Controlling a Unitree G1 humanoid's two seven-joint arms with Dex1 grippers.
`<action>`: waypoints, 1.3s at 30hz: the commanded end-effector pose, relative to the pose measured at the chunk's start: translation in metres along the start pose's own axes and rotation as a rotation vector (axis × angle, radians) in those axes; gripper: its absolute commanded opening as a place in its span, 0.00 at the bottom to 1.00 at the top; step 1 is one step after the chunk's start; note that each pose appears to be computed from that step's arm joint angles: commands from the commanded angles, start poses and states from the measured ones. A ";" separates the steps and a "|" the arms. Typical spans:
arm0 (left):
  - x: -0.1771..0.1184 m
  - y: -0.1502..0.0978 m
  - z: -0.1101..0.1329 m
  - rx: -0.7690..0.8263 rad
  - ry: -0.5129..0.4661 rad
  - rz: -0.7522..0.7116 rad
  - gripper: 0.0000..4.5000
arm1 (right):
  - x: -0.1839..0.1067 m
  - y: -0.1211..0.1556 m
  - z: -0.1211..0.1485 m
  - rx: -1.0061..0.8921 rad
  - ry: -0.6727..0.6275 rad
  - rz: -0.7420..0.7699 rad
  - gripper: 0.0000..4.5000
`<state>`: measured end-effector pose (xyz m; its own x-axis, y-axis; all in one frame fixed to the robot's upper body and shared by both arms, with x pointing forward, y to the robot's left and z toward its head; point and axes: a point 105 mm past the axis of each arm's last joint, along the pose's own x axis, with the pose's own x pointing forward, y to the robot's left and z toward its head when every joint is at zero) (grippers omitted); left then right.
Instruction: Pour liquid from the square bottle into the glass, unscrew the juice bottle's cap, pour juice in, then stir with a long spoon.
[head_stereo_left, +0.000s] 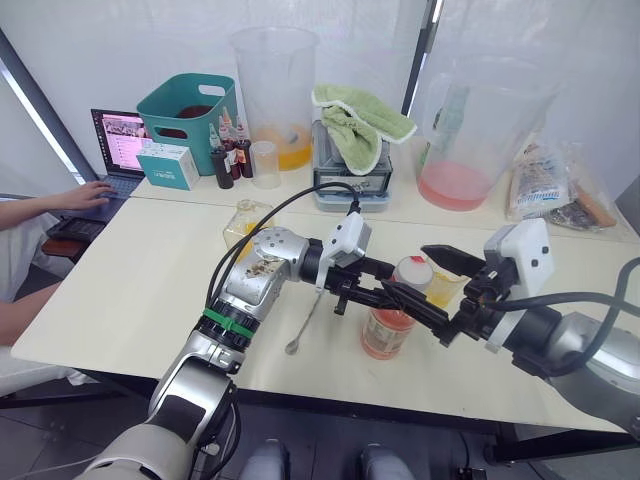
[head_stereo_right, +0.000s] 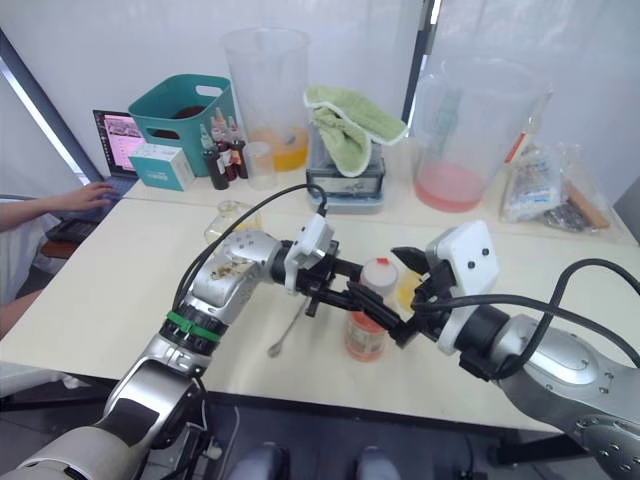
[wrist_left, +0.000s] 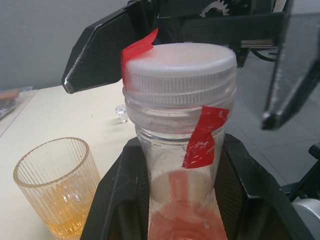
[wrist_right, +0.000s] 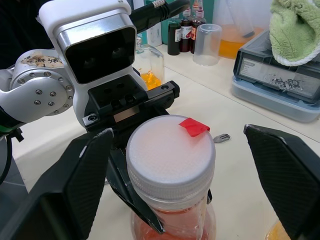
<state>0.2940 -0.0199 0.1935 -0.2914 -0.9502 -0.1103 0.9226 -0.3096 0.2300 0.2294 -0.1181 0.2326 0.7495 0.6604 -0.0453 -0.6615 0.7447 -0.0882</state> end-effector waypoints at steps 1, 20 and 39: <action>0.002 -0.003 -0.011 -0.040 0.040 -0.018 0.29 | 0.000 0.000 0.010 -0.030 -0.045 -0.005 0.67; -0.002 -0.004 -0.013 -0.041 0.059 -0.028 0.29 | 0.009 -0.009 0.015 -0.105 0.066 0.720 0.38; -0.002 -0.005 -0.013 -0.042 0.061 -0.027 0.29 | 0.013 -0.035 0.032 -0.151 0.085 0.815 0.89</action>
<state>0.2937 -0.0159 0.1955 -0.3008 -0.9460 -0.1204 0.9196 -0.3212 0.2261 0.2674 -0.1325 0.2439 -0.0045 0.9631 -0.2692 -0.9994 -0.0135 -0.0315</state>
